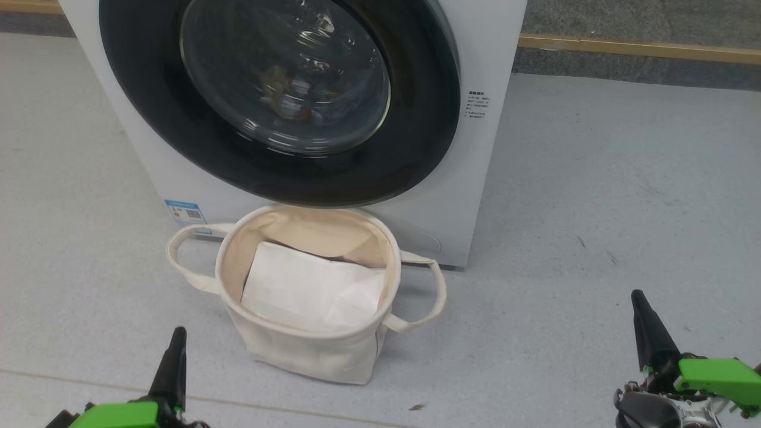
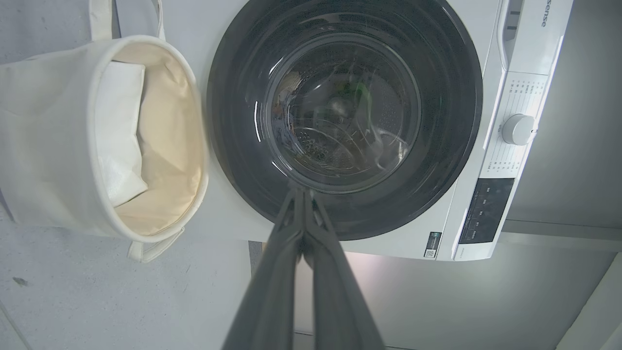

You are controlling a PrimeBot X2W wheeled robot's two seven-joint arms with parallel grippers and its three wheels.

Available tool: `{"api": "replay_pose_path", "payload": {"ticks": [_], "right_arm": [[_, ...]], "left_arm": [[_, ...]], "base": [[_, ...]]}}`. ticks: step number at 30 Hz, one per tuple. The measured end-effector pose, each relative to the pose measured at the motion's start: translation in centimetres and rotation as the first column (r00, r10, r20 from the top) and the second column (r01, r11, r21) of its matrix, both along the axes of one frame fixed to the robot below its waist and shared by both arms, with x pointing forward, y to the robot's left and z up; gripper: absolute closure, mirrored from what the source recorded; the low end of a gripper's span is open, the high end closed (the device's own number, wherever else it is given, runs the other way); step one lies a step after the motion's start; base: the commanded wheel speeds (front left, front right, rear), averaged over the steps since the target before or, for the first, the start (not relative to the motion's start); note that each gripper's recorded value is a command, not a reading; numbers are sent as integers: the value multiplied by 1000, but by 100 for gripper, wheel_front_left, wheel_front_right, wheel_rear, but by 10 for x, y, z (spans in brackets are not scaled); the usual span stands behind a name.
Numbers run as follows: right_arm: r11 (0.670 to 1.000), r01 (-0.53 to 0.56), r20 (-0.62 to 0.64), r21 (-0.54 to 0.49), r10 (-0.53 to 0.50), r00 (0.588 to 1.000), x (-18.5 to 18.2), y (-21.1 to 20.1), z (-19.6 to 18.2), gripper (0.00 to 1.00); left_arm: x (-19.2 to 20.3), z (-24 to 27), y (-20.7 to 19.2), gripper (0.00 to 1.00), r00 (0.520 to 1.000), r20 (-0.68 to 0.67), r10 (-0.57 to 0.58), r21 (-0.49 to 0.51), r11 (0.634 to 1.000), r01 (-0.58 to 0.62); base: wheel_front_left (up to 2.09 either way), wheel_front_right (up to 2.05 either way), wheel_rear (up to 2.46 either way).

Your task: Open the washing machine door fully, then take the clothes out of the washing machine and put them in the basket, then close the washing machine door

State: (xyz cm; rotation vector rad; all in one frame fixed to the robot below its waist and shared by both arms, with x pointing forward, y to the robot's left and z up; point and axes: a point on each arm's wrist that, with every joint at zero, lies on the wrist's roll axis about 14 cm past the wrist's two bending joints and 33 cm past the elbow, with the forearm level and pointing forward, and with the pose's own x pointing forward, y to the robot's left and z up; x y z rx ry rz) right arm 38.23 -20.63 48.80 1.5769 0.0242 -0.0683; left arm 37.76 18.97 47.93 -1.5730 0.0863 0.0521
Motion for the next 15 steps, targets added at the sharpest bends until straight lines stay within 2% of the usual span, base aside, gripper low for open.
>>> {"api": "replay_pose_path", "payload": {"ticks": [15], "right_arm": [[1000,0,0,0,0,1000,0,0,0,100]], "left_arm": [[0,0,0,100,1000,0,0,0,1000,0]], "base": [[0,0,0]]}}
